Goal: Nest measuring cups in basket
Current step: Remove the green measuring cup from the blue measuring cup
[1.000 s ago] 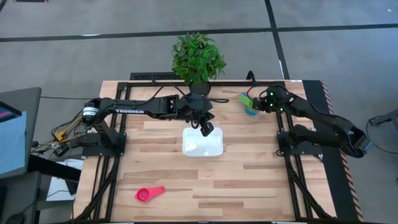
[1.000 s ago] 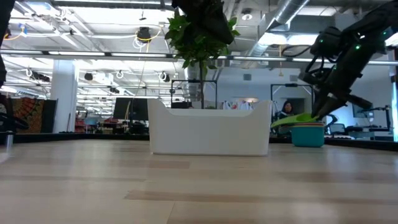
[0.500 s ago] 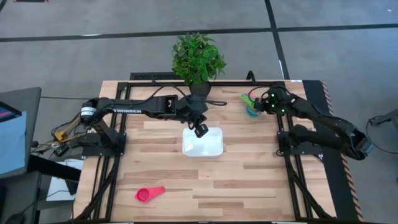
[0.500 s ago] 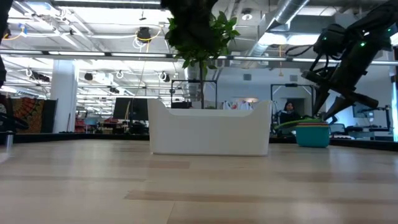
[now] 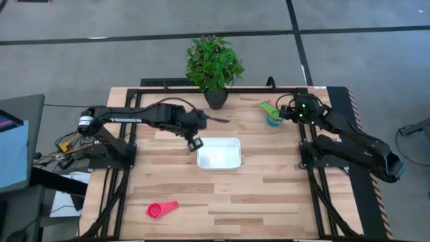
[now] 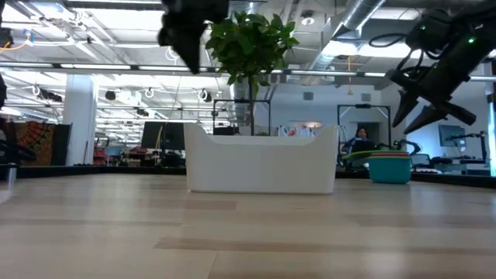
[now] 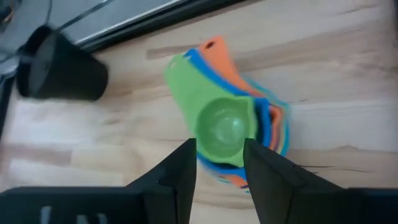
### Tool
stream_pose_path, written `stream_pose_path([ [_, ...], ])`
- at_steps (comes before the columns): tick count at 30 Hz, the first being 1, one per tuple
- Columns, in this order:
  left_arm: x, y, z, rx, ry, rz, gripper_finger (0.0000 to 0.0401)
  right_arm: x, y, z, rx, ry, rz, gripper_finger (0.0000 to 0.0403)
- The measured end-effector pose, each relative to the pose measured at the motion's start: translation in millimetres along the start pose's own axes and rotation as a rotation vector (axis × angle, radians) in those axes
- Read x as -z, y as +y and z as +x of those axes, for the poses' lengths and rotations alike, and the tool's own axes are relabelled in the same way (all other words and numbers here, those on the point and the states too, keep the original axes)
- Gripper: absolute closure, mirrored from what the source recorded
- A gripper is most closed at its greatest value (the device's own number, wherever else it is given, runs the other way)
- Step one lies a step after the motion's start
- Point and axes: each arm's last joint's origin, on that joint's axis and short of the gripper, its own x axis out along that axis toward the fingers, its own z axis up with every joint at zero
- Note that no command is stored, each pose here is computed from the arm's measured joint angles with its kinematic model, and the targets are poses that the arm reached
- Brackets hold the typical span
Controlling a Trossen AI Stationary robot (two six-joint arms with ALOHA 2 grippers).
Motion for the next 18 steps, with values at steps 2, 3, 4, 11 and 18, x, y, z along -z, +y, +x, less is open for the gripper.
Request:
stream_pose_path([
  [2, 10.0, -7.7, -3.4, -0.007, 0.055, 0.024, 0.0395, 3.2, 2.9, -2.9, -0.032, 0.007, -0.039, 0.0250],
  [3, 14.9, -12.2, -4.4, -0.005, 0.076, 0.037, 0.0395, 4.9, 4.4, -4.3, -0.048, 0.011, -0.053, 0.0252],
  [4, 19.9, -17.5, -3.7, 0.004, 0.087, 0.044, 0.0395, 6.4, 5.9, -5.5, -0.063, 0.012, -0.066, 0.0254],
  [11, 53.0, -37.2, 9.2, 0.048, 0.170, -0.009, 0.0395, 13.2, 10.9, -8.8, -0.051, -0.034, -0.129, 0.0263],
  [18, 85.5, -54.0, 23.4, 0.142, 0.308, -0.019, 0.0395, 12.3, 10.4, -6.9, -0.015, -0.059, -0.151, 0.0275],
])
